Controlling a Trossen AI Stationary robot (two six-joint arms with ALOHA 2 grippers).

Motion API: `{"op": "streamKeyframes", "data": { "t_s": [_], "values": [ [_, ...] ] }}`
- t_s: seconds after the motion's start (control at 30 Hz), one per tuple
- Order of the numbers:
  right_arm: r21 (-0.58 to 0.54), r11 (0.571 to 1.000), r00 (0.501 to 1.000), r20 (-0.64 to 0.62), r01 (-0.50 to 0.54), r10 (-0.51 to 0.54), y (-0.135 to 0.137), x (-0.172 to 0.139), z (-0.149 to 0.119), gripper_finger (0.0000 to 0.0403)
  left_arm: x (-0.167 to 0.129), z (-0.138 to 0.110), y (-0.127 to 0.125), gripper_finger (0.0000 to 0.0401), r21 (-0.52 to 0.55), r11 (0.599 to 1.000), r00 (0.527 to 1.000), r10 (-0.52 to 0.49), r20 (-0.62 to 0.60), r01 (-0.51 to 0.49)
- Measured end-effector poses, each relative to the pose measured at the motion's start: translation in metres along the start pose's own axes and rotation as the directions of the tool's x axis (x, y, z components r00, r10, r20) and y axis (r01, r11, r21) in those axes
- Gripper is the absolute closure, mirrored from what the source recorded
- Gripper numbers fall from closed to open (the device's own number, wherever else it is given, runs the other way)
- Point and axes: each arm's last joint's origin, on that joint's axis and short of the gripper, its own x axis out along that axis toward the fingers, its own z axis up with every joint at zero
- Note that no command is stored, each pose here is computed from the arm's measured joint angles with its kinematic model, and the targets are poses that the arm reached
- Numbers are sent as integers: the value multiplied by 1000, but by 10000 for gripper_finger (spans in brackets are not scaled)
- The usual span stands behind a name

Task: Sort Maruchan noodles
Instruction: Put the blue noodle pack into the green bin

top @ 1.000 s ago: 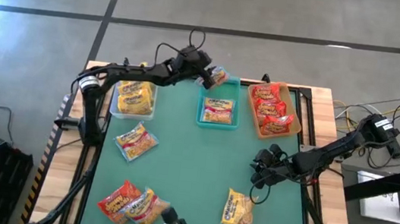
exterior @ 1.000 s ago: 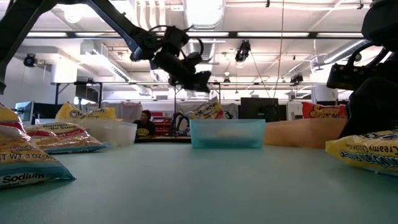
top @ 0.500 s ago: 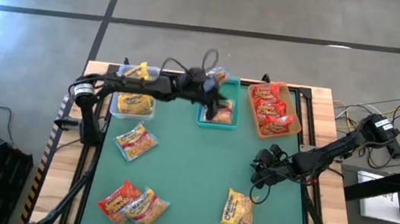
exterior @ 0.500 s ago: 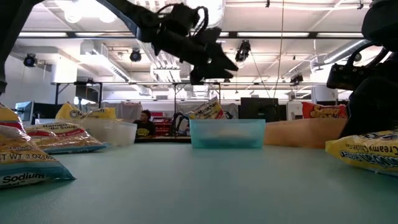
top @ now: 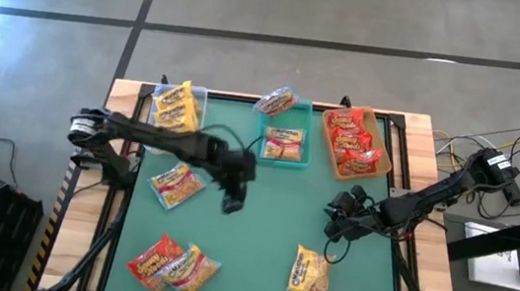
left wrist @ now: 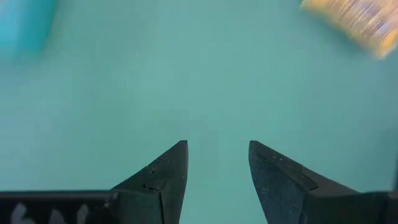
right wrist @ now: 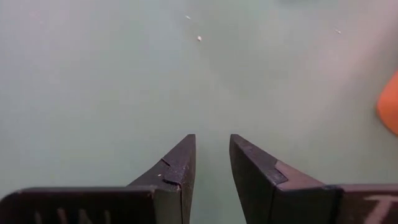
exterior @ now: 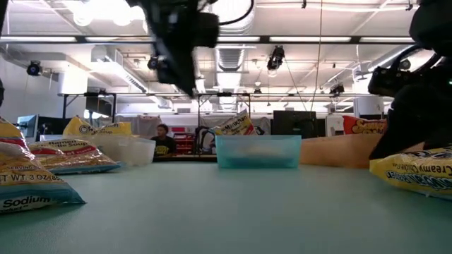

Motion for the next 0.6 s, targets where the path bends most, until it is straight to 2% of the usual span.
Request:
{"op": "streamKeyframes", "data": {
  "t_s": [0.07,0.2,0.3,0.4,0.47,0.6],
  "values": [
    [10,1000,1000,10,-12,12,1,0,1,314,-1,-19,-6,249,-38,994,989,97,-109,-102],
    [24,999,999,30,-32,32,4,0,3,314,-7,-55,-14,249,-96,950,924,261,-279,-297],
    [26,999,999,30,-34,33,4,0,3,314,-10,-79,-15,249,-162,915,896,304,-325,-369],
    [25,999,999,24,-38,37,4,0,3,314,-11,-103,-10,249,-264,874,889,316,-332,-409],
    [24,999,999,23,-38,38,4,0,3,314,-11,-119,-5,249,-346,829,882,325,-342,-439],
    [21,999,999,20,-35,35,3,0,3,314,-10,-149,11,249,-520,684,857,364,-364,-511]
  ]
}}
